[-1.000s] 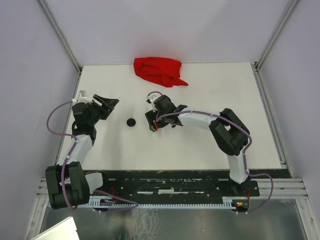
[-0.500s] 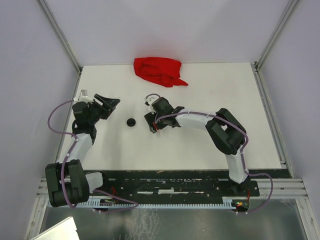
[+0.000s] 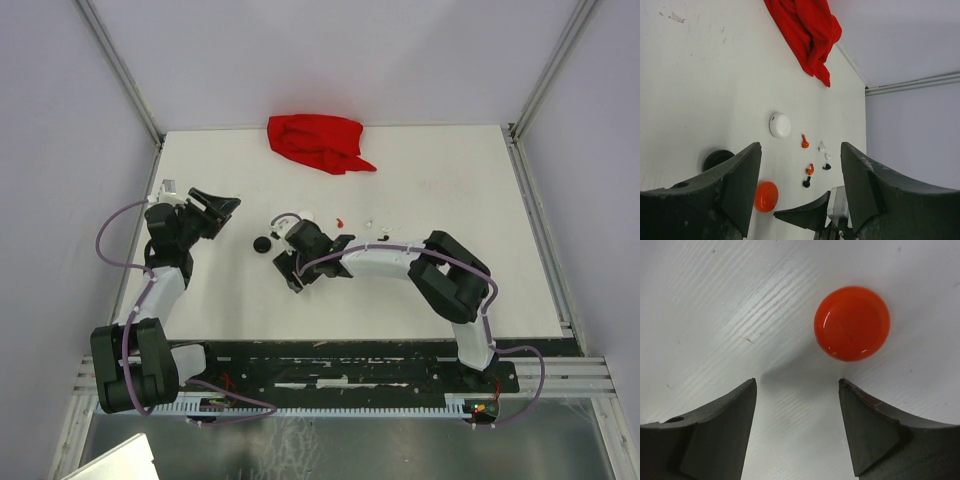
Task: Insert the wireless bluetooth earbuds into the charging case
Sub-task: Pick up the charging case at the center of the board.
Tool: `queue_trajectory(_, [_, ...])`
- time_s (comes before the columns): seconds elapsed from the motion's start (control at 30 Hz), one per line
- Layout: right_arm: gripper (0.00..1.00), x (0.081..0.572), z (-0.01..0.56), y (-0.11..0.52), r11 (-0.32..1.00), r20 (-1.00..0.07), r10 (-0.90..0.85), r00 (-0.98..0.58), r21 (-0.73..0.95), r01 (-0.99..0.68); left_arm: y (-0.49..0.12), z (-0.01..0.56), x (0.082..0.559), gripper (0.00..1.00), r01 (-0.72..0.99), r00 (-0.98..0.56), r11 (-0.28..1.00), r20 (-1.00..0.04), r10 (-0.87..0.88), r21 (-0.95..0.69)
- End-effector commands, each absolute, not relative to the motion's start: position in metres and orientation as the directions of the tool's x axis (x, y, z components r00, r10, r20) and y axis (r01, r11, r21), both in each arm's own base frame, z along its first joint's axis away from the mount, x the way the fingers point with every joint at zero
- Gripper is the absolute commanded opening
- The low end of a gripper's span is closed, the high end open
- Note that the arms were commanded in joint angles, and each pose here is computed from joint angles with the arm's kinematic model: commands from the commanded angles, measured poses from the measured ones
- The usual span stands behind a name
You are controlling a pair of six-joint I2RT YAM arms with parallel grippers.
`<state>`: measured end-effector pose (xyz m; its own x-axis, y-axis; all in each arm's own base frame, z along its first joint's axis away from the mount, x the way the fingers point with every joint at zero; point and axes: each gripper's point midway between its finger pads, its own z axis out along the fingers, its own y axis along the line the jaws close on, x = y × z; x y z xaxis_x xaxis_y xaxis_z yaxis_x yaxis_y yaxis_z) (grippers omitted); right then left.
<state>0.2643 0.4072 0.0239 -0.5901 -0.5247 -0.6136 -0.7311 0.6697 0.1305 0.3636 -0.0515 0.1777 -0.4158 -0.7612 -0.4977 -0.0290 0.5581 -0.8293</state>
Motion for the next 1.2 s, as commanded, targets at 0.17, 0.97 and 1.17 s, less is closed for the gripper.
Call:
queue_trajectory(0.17, [0.75, 0.294, 0.059, 0.397, 0.722, -0.677, -0.498, -0.542, 0.022, -0.691, -0.053, 0.202, 0.372, 0.71, 0.065, -0.388, 0.590, -0.565, -0.728, -0.805])
queue_trajectory(0.97, [0.75, 0.292, 0.052, 0.438, 0.643, -0.667, -0.486, -0.565, 0.165, -0.748, -0.054, 0.201, 0.373, 0.71, 0.067, -0.393, 0.588, -0.563, -0.727, -0.806])
queue_trajectory(1.17, [0.75, 0.272, 0.057, 0.458, 0.593, -0.676, -0.503, -0.539, 0.184, -0.784, -0.054, 0.201, 0.373, 0.71, 0.065, -0.393, 0.587, -0.561, -0.728, -0.807])
